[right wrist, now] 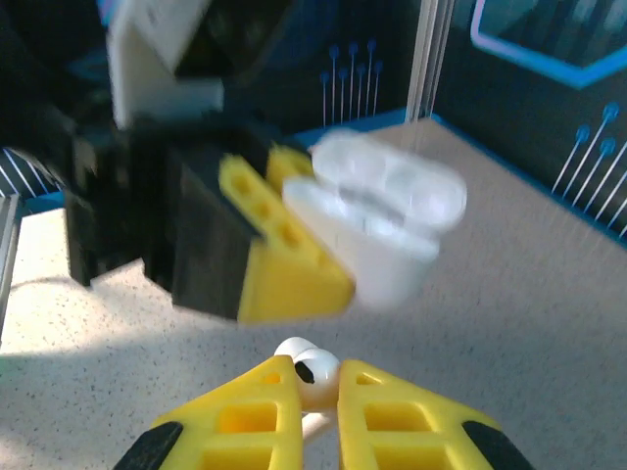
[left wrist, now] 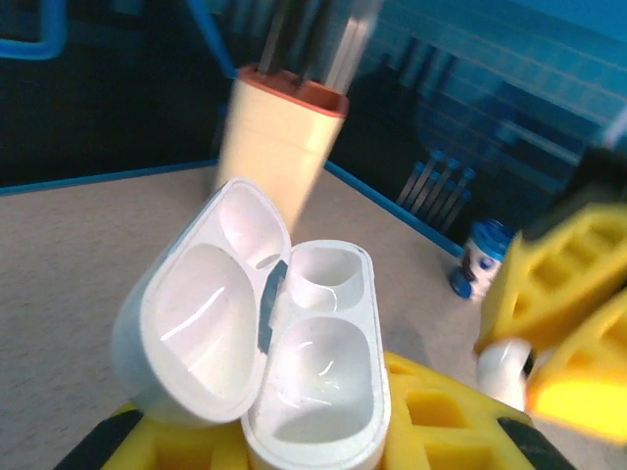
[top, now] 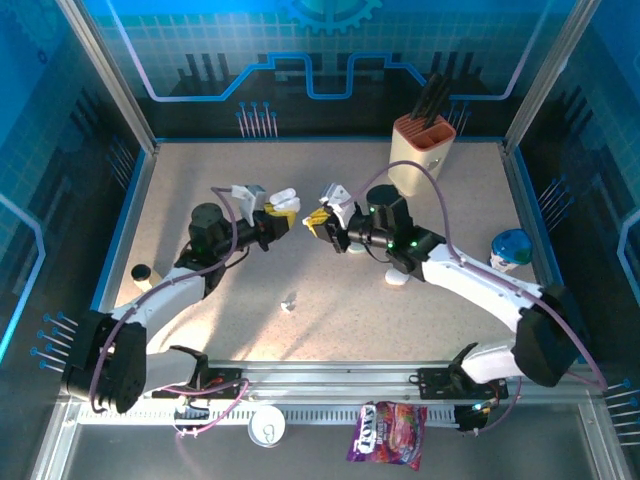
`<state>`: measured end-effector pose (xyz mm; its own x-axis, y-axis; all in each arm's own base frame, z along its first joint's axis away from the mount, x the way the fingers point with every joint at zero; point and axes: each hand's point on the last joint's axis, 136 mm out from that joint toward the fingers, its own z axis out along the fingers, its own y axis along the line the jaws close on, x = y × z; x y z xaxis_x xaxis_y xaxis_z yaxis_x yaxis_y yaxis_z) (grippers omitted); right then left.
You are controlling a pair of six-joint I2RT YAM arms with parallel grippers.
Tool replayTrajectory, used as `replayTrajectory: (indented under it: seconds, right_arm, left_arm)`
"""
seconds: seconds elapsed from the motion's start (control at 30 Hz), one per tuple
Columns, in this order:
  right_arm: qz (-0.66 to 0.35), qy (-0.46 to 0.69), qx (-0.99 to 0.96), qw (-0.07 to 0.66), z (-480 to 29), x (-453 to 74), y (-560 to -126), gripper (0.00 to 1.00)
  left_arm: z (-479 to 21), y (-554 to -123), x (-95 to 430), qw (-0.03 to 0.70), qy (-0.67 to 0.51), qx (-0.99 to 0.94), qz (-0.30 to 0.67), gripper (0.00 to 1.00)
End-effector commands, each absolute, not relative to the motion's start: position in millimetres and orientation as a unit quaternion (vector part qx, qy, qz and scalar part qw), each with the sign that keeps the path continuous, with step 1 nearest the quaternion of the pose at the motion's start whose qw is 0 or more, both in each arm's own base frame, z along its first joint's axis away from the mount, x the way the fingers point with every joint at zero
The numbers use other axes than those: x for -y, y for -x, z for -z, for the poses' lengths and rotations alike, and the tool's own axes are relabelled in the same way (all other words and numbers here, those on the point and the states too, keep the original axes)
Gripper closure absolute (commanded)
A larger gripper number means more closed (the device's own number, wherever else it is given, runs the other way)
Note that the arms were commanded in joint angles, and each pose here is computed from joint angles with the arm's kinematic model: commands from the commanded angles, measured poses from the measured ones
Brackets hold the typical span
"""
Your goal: Insert the wireless bluetooth earbuds into the charging case
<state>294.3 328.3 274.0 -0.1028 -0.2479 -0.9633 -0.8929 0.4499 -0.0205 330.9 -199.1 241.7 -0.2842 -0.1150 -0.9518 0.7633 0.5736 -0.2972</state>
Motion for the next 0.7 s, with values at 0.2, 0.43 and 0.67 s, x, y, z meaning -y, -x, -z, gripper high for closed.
replayTrajectory:
  seconds: [0.2, 0.43, 0.67]
  right_arm:
    - [-0.312, 0.459, -0.625, 0.549, -311.7, -316.0, -274.4, 0.87]
    - [-0.308, 0.465, -0.630, 0.541, -306.3, -316.0, -278.4, 0.87]
    - [-0.311, 0.465, -0.636, 0.531, -298.9, -312.9, -279.3, 0.88]
  left_arm:
    - [-239.8, -283.2, 238.1, 0.526, -0.394, -0.612, 0.440, 0.90]
    - [-242.5, -261.4, 248.9, 0.501, -0.430, -0.583, 0.474, 0.88]
    - [-247.4, -263.5, 246.9, 0.513, -0.425, -0.584, 0.463, 0.93]
